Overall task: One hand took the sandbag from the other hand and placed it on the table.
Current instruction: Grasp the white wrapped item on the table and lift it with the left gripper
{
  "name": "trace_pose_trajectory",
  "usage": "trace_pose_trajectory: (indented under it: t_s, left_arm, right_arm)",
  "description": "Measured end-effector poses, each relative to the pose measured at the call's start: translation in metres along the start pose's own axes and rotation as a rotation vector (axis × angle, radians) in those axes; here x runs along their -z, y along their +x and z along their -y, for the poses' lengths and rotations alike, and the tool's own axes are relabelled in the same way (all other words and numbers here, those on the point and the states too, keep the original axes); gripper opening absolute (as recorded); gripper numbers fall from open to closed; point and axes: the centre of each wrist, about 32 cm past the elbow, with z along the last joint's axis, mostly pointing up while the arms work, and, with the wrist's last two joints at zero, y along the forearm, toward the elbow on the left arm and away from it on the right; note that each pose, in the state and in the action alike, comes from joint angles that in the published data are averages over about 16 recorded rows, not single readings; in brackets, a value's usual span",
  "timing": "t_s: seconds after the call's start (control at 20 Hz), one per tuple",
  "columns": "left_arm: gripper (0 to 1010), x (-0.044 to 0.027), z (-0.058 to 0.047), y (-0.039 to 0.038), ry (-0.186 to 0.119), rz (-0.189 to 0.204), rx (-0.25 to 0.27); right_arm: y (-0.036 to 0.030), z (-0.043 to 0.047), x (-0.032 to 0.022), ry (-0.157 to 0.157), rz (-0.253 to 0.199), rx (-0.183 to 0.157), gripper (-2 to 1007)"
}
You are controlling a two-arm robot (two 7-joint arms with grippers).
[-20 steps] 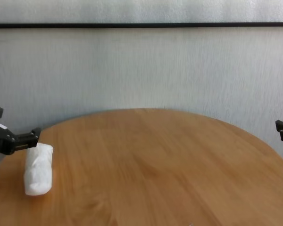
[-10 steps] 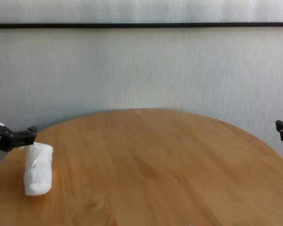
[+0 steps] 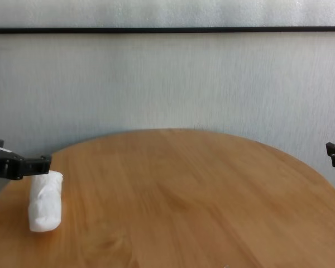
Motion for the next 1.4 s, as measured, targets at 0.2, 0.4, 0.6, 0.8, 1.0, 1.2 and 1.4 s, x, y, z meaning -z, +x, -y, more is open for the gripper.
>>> trace_pose_trajectory:
  t_s: [0.2, 0.4, 0.6, 0.8, 1.0, 1.2, 1.4]
  left_arm:
    - [1000, -0.0078, -0.003, -0.0025, 0.036, -0.050, 0.013]
    - [1000, -0.0130, -0.006, -0.0047, 0.075, -0.080, 0.019]
    - [1000, -0.0162, -0.007, -0.0070, 0.113, -0.090, 0.021]
    - [999, -0.0186, -0.007, -0.0093, 0.148, -0.097, 0.022]
    - [999, -0.0218, -0.005, -0.0119, 0.177, -0.103, 0.018]
    - [999, -0.0262, -0.002, -0.0151, 0.195, -0.105, 0.010]
    - [999, -0.0315, 0.001, -0.0189, 0.209, -0.109, 0.001]
  right_arm:
    - [0.0000, 0.0000, 0.0000, 0.000, 0.000, 0.000, 1005]
    - [0.0000, 0.0000, 0.0000, 0.000, 0.000, 0.000, 1005]
    - [0.0000, 0.0000, 0.0000, 0.000, 0.000, 0.000, 1005]
    - [0.0000, 0.0000, 0.0000, 0.000, 0.000, 0.000, 1005]
    - [0.0000, 0.0000, 0.0000, 0.000, 0.000, 0.000, 1005]
    - [0.0000, 0.0000, 0.0000, 0.000, 0.000, 0.000, 1005]
    - [0.0000, 0.0000, 0.0000, 0.000, 0.000, 0.000, 1005]
